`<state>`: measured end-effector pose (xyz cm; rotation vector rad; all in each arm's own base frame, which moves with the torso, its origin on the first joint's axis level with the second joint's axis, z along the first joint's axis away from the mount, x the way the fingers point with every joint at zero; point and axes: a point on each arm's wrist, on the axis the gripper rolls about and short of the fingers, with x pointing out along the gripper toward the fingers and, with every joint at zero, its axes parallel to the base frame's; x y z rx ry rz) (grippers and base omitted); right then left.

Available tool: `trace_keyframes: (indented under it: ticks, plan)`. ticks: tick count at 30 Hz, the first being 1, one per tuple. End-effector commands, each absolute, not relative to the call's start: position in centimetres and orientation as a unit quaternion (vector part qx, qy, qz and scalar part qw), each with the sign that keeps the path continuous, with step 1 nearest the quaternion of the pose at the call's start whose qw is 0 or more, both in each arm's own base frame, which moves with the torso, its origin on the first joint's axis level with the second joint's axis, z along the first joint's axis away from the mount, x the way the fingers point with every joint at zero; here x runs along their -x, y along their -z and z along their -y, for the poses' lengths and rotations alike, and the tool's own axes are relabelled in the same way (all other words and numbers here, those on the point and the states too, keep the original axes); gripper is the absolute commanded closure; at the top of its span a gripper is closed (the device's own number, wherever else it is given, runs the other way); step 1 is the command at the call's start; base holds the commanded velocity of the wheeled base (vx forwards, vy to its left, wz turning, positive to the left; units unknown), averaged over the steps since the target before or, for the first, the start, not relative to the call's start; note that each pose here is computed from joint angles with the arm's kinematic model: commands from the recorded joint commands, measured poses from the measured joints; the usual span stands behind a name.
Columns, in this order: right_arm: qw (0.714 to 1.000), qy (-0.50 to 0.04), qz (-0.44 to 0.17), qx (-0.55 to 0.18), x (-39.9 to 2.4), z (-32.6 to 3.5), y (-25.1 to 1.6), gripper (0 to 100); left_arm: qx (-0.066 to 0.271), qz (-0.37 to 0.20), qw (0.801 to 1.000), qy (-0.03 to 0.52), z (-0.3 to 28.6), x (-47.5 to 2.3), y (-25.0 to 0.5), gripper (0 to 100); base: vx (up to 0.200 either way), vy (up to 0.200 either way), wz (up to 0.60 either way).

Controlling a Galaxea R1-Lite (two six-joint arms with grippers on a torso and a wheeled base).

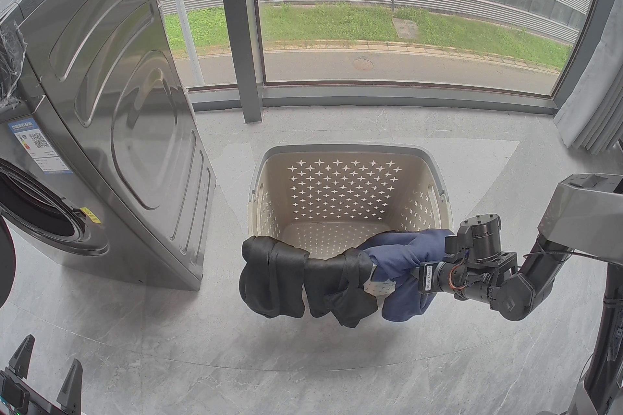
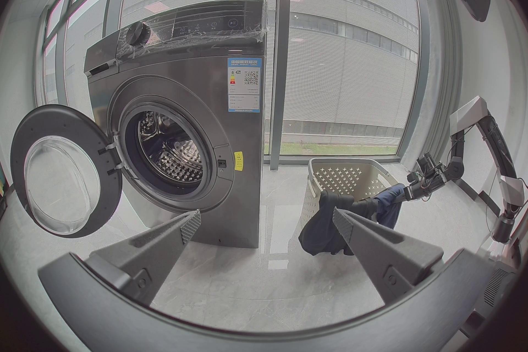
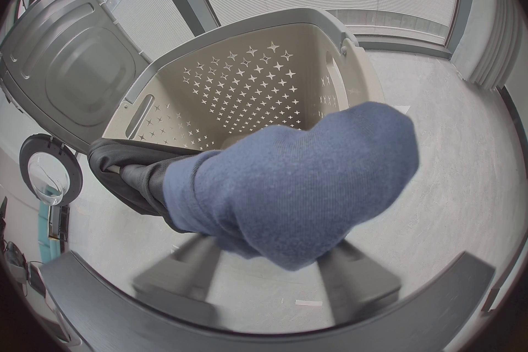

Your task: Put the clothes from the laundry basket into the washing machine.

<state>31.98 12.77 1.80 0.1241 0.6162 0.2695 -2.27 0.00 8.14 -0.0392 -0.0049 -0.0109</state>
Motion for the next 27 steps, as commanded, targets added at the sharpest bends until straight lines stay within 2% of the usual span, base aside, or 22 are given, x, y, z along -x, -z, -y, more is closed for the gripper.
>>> trace_keyframes:
  ticks: [1, 8, 14, 19, 21, 22, 27]
  plan:
    - [0.943, -0.134, -0.298, -0.061, -31.8, -12.8, -2.2, 100, 0.02, 0.002, 1.0, 0.005, 0.0, 2.3, -7.6, 0, 0.0, 0.0, 0.0]
    - [0.944, -0.14, -0.294, -0.059, -30.8, -12.8, -3.1, 100, 0.02, 0.002, 1.0, 0.005, 0.0, 2.3, -7.6, 0, 0.0, 0.0, 0.0]
    - [0.952, -0.163, -0.252, -0.063, -28.4, -13.0, -7.3, 100, 0.02, 0.002, 1.0, 0.005, 0.0, 2.3, -7.6, 0, 0.0, 0.0, 0.0]
    - [0.955, -0.184, -0.225, -0.066, -25.6, -13.0, -9.7, 100, 0.02, 0.002, 1.0, 0.005, 0.0, 2.3, -7.6, 0, 0.0, 0.0, 0.0]
    - [0.955, -0.184, -0.224, -0.066, -25.5, -12.9, -9.8, 100, 0.02, 0.001, 1.0, 0.005, 0.0, 2.3, -7.6, 0, 0.0, 0.0, 0.0]
    - [0.96, -0.185, -0.198, -0.065, -24.3, -13.0, -11.3, 100, 0.02, 0.002, 1.0, 0.005, 0.0, 2.3, -7.6, 0, 0.0, 0.0, 0.0]
    - [0.965, -0.197, -0.156, -0.077, -22.7, -12.7, -14.0, 100, 0.02, 0.002, 1.0, 0.005, 0.0, 2.3, -7.6, 0, 0.0, 0.0, 0.0]
